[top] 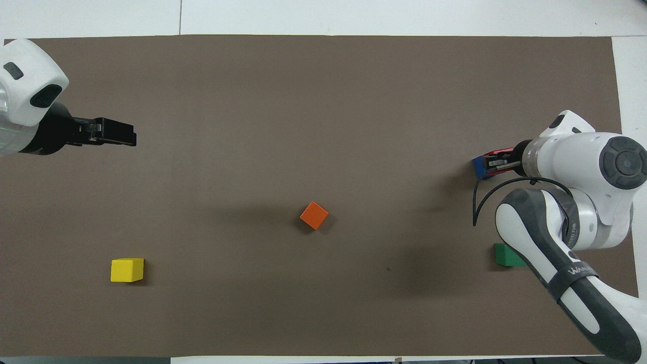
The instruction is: Transfer red block to right arm and stack on blue block
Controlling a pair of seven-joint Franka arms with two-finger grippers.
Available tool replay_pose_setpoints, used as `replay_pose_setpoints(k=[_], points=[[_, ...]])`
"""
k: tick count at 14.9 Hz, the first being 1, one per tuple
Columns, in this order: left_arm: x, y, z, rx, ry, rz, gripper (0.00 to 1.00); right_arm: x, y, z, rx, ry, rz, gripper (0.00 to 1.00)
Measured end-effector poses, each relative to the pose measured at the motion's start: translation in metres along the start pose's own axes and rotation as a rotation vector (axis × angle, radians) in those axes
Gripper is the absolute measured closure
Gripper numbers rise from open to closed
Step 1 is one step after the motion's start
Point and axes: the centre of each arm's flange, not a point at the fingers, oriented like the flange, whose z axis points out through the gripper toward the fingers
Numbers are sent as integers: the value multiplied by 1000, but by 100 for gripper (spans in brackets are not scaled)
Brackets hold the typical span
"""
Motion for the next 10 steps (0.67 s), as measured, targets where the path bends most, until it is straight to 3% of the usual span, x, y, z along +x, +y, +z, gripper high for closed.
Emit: replay_pose_setpoints(k=[10], points=[[-8, -7, -14, 3, 1, -13, 0, 0, 0, 0, 0, 0, 0, 45]])
